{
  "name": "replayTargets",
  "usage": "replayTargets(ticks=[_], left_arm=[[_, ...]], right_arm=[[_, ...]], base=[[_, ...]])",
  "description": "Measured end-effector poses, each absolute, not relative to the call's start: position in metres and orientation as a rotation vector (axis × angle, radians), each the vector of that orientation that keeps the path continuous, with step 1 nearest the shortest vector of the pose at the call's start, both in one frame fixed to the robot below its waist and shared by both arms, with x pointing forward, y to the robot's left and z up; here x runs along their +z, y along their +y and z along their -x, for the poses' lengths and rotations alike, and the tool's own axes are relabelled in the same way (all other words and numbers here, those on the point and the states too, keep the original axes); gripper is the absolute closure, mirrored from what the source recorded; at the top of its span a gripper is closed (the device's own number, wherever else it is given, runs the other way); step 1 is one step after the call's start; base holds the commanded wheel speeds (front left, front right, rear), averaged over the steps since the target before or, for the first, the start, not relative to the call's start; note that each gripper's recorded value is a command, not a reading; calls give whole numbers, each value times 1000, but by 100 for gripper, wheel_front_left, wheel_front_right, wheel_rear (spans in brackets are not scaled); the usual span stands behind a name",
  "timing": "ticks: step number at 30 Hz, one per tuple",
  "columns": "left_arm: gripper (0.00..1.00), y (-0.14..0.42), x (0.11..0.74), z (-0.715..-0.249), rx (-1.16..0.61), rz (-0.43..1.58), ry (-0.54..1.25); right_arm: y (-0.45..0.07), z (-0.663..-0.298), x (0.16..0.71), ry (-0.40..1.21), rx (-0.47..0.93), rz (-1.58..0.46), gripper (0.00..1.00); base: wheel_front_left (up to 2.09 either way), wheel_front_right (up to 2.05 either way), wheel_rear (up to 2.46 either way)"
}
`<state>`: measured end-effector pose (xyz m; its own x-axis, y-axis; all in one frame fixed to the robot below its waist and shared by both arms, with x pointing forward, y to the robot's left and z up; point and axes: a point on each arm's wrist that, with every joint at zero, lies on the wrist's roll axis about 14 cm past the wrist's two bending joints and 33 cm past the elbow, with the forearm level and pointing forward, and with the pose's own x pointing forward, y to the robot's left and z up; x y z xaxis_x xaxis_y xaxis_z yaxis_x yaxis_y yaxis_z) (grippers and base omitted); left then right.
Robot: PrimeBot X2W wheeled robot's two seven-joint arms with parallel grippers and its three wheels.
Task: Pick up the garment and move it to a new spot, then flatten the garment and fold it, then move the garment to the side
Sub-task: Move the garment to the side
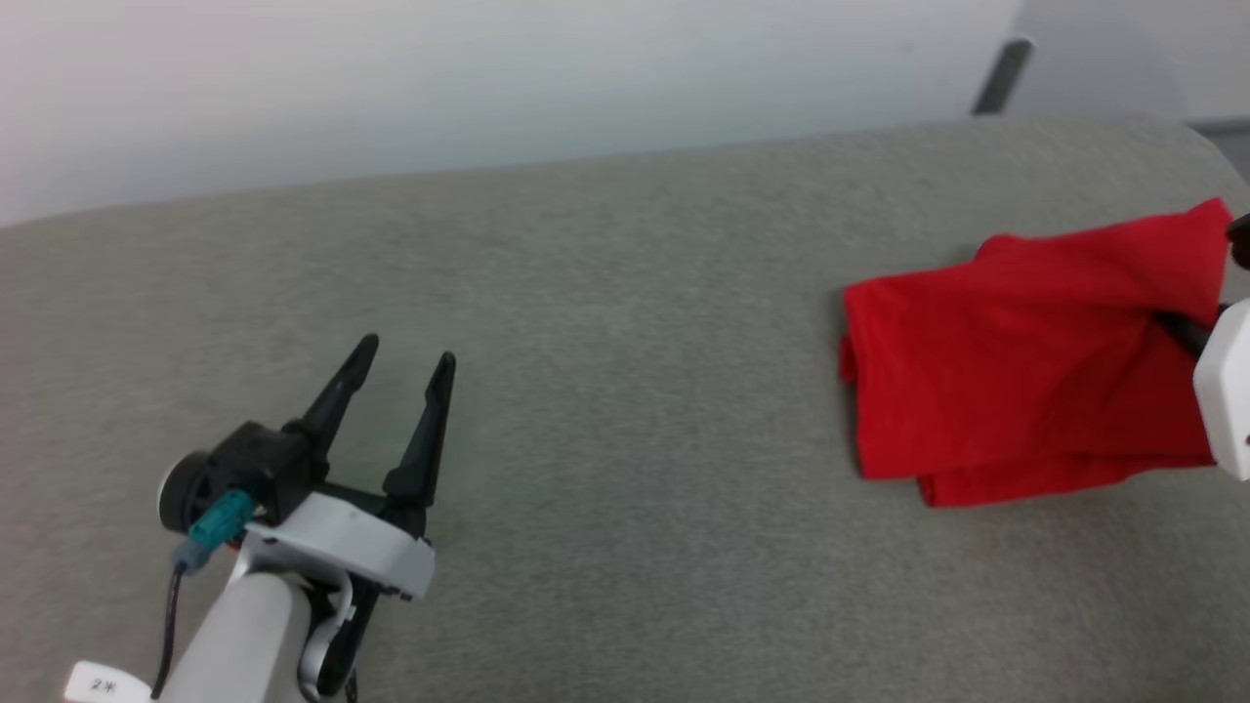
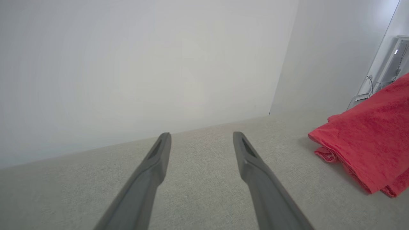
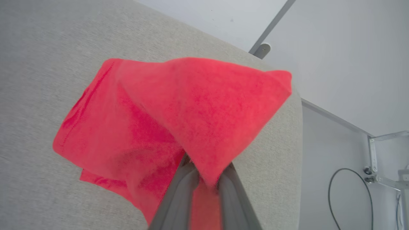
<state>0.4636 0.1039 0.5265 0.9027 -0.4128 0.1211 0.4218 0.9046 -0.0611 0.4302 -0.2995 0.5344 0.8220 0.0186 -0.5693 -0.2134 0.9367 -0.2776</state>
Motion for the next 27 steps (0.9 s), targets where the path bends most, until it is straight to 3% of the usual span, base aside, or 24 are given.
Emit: replayTargets(ticks=[16,27], left_arm=[[0,32,488,-506,-624,120,-43],[0,35,465,-516,-633,124,3]], right_arm=[[-407,-415,507,670,-51,506,100],[-440,-433,491,679,-56,695,100]], base=[[0,0,0],[0,0,0]])
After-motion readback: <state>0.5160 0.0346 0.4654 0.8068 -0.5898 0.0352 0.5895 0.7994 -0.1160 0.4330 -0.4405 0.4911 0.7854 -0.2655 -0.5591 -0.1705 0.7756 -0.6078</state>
